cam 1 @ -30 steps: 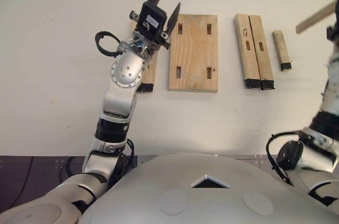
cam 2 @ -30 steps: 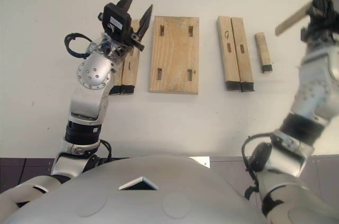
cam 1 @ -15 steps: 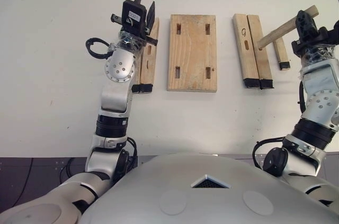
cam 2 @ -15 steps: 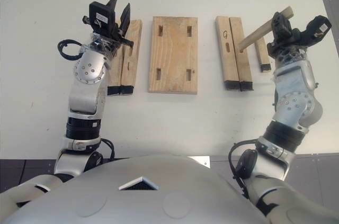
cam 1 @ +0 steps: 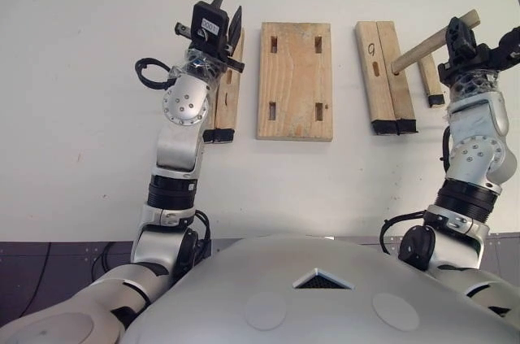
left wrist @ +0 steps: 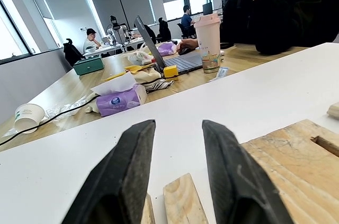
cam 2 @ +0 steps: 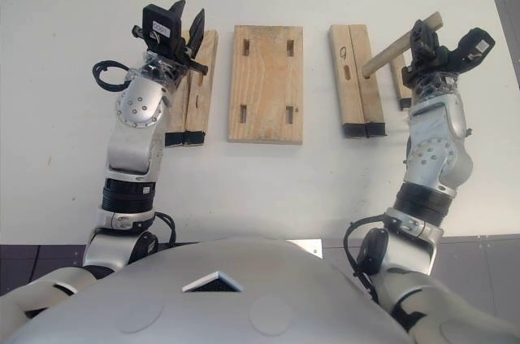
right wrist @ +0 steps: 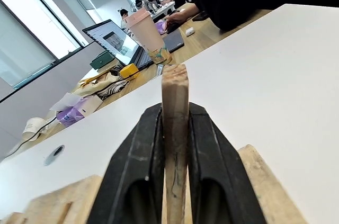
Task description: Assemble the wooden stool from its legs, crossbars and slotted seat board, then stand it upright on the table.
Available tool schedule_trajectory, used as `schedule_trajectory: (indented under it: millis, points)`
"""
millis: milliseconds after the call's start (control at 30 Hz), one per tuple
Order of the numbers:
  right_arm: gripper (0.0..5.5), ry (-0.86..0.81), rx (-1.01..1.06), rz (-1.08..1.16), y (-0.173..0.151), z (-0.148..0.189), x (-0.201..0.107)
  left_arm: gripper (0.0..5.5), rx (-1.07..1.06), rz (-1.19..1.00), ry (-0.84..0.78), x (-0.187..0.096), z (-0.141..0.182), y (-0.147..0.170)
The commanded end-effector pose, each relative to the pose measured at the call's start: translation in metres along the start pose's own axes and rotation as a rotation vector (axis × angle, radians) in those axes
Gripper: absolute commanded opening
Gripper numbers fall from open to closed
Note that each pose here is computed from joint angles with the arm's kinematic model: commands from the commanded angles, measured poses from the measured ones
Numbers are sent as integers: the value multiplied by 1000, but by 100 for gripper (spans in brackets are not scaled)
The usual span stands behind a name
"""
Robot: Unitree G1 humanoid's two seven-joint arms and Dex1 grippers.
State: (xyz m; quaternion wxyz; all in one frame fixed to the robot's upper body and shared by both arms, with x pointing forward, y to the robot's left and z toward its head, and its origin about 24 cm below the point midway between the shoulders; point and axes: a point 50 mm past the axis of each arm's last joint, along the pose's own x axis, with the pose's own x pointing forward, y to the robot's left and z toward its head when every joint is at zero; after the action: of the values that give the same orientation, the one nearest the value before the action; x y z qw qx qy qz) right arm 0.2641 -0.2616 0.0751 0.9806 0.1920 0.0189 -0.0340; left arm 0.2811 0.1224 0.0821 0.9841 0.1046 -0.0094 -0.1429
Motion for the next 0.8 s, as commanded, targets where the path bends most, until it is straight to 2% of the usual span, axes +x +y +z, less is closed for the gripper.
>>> schedule_trajectory:
  millis: [33, 200, 400, 533, 700, 733, 800]
  points:
    - [38, 116, -233, -34, -5, -24, -8, 160, 4, -7, -4, 2, 2, 0]
    - [38, 162, -278, -86, -12, -42, -16, 160, 3, -4, -2, 1, 1, -1]
    - [38, 241, -307, -162, -20, -84, -43, 160, 0, 1, -3, 3, 1, -1]
    - [38, 238, -307, -150, -16, -87, -42, 160, -2, 6, 0, 2, 0, -1]
    - [38, 310, -402, -125, -18, -88, -40, 160, -7, 19, 2, 2, -1, -2]
    - [77, 326, -412, -119, -20, -87, -40, 160, -12, 28, 5, 1, -2, -3]
    - [113, 368, -429, -104, -23, -86, -41, 160, -26, 46, 8, 0, -4, -6]
